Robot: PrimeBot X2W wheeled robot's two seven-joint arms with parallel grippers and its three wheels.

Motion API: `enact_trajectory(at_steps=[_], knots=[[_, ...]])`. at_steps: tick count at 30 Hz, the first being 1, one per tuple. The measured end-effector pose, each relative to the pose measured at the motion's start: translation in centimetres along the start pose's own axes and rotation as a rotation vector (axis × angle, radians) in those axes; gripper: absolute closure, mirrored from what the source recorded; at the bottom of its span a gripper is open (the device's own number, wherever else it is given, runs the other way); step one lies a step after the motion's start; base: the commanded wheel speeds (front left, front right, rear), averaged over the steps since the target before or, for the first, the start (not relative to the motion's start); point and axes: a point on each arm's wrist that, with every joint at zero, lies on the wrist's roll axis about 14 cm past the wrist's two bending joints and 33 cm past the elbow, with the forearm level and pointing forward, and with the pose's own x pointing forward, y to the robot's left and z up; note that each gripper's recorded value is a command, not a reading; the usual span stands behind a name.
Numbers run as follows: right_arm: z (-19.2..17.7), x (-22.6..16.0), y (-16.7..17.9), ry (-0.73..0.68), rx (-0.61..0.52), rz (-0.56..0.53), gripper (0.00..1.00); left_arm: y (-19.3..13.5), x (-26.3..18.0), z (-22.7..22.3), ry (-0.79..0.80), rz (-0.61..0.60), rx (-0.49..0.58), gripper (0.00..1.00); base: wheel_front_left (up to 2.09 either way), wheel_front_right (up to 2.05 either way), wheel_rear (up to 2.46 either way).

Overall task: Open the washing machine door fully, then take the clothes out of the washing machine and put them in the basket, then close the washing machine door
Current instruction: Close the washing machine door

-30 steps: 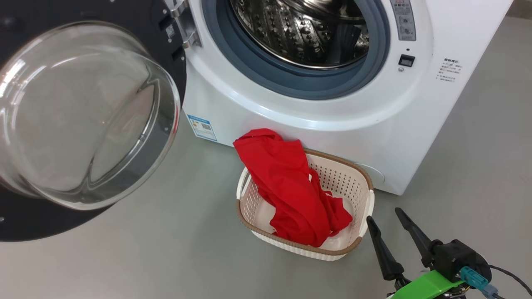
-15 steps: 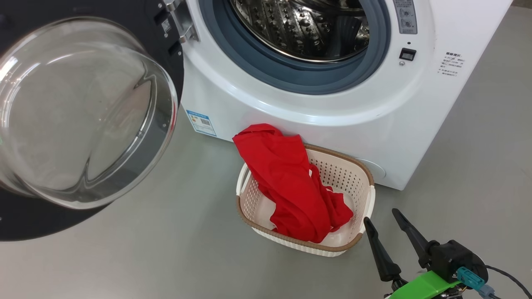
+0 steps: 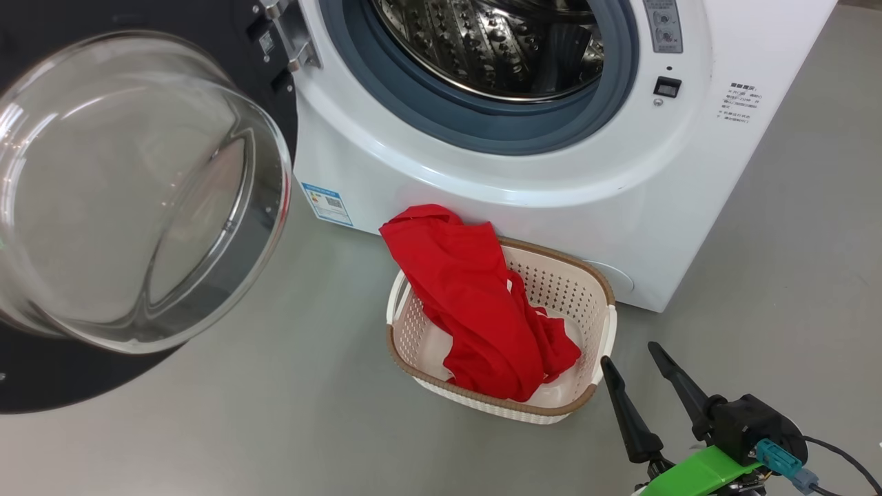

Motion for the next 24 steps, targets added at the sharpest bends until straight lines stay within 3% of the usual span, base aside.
enact_trajectory(at_steps=[15, 24], knots=[[1.1, -0.1, 0.7, -0.026, -0.018, 0.012, 0.0, -1.9, -3.3, -2.0, 0.126, -0.159, 0.116, 1.0, 0.0, 0.0, 0.0], [1.5, -0.2, 1.1, -0.036, -0.025, 0.02, 0.0, -5.5, -5.1, -6.2, 0.249, -0.328, 0.135, 1.0, 0.0, 0.0, 0.0]])
